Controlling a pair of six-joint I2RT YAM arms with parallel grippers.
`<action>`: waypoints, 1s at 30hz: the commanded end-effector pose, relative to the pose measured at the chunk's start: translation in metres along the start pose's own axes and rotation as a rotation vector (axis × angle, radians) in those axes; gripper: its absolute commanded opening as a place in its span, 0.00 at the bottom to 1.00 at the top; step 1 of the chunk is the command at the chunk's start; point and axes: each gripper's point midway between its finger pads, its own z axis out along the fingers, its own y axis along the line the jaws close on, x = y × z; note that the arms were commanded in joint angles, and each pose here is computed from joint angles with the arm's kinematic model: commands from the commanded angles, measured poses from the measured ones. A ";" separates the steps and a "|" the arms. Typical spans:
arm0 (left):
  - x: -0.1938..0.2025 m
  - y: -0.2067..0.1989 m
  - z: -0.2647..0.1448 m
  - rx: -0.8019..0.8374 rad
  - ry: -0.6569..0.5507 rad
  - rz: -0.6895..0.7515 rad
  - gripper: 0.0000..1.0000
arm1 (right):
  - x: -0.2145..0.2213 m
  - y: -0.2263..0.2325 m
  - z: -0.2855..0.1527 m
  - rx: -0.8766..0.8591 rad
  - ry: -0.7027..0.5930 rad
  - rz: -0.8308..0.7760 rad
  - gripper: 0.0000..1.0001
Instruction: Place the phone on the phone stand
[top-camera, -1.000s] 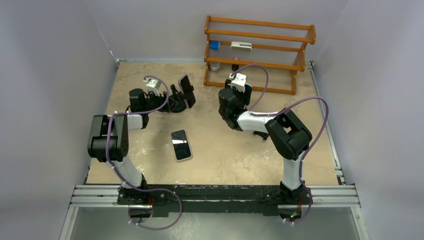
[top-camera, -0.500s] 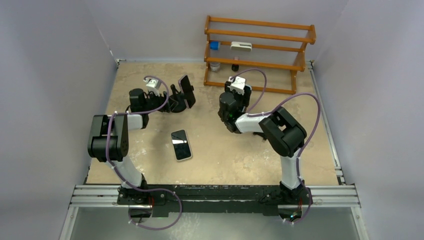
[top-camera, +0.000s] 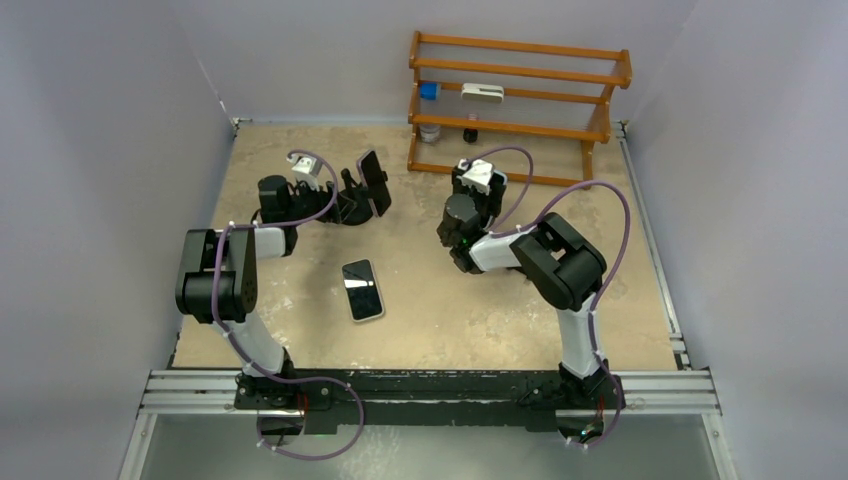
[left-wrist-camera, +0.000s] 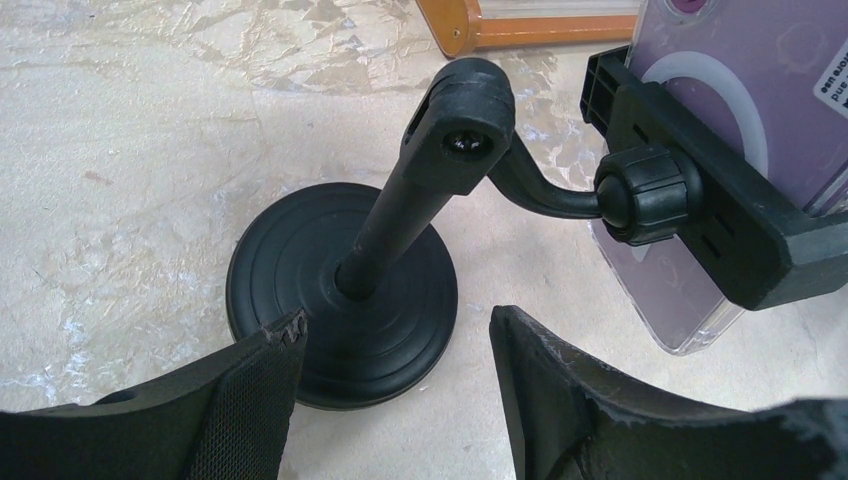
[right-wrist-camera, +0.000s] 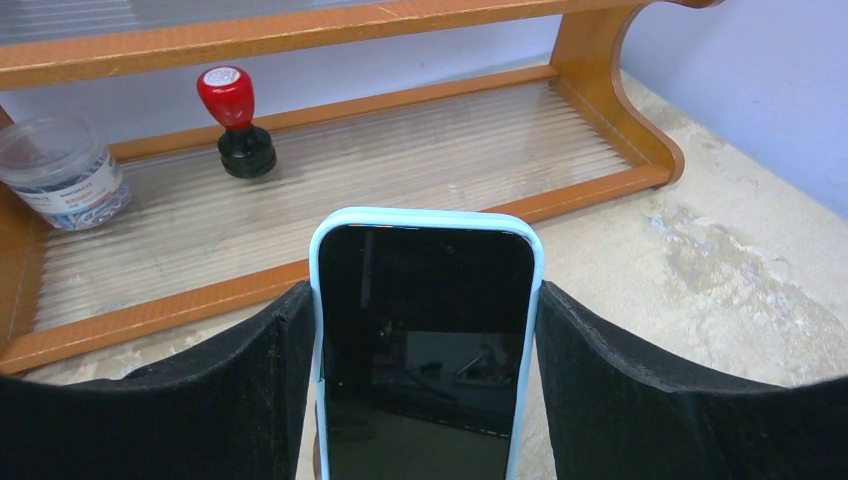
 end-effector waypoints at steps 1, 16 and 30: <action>-0.018 -0.001 0.004 0.026 -0.038 0.018 0.66 | -0.017 -0.003 0.000 0.038 -0.027 0.099 0.33; -0.017 -0.001 0.005 0.031 -0.036 0.018 0.66 | -0.015 0.021 -0.007 -0.008 -0.017 0.115 0.33; -0.017 -0.002 0.004 0.032 -0.034 0.017 0.66 | 0.001 0.028 -0.009 -0.023 0.018 0.085 0.85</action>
